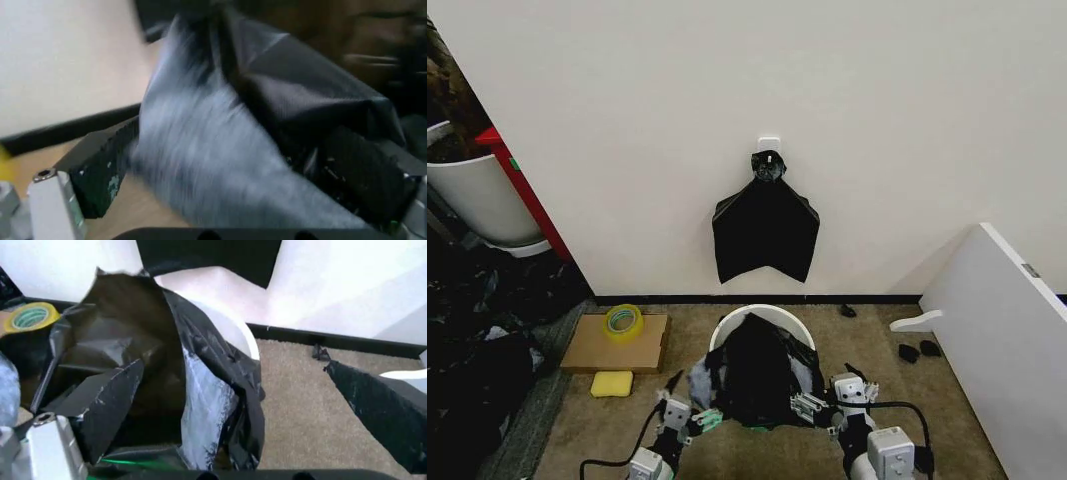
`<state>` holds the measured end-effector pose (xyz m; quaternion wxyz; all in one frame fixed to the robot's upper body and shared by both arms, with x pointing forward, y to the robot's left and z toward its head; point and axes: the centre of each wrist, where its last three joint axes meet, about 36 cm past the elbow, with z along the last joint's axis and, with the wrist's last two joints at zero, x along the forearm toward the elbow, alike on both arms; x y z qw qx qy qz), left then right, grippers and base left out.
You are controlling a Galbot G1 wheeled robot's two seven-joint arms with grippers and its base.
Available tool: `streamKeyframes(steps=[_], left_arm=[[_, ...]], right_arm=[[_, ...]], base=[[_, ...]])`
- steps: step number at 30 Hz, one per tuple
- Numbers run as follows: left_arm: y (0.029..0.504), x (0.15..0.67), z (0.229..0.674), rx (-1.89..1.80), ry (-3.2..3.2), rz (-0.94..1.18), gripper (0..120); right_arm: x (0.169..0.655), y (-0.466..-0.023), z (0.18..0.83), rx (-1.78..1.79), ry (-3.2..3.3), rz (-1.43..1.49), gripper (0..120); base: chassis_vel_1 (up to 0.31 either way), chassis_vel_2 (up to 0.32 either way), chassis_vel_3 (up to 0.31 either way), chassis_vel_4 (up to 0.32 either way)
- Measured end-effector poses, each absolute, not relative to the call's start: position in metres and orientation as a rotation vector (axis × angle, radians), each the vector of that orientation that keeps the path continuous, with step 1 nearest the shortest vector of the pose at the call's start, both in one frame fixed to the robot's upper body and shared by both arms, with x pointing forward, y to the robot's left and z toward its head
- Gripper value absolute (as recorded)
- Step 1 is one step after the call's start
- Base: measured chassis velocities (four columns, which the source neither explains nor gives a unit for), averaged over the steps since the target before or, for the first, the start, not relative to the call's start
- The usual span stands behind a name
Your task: Place the garbage bag over the trash bin.
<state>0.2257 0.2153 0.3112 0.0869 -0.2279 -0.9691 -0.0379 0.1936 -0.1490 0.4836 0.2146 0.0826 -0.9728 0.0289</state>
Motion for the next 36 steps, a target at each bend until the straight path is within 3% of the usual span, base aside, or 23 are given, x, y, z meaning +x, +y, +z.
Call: streamKeyframes(steps=[10,17,26,36], left_arm=[[0.249,0.237,0.283,-0.937,-2.92,-0.236,100],[0.286,0.265,0.294,-0.931,-3.005,-0.393,100],[0.296,0.29,0.308,-0.895,-3.082,-0.471,100],[0.335,0.312,0.302,-1.289,-3.012,-0.678,100]], right_arm=[[0.197,-0.143,0.47,0.234,-2.673,0.07,100],[0.197,-0.143,0.467,0.232,-2.666,0.074,100],[0.196,-0.142,0.464,0.229,-2.658,0.084,100],[0.2,-0.137,0.45,0.231,-2.637,0.082,100]], base=[[0.0,0.0,0.0,0.0],[0.0,0.0,0.0,0.0],[0.0,0.0,0.0,0.0],[0.0,0.0,0.0,0.0]])
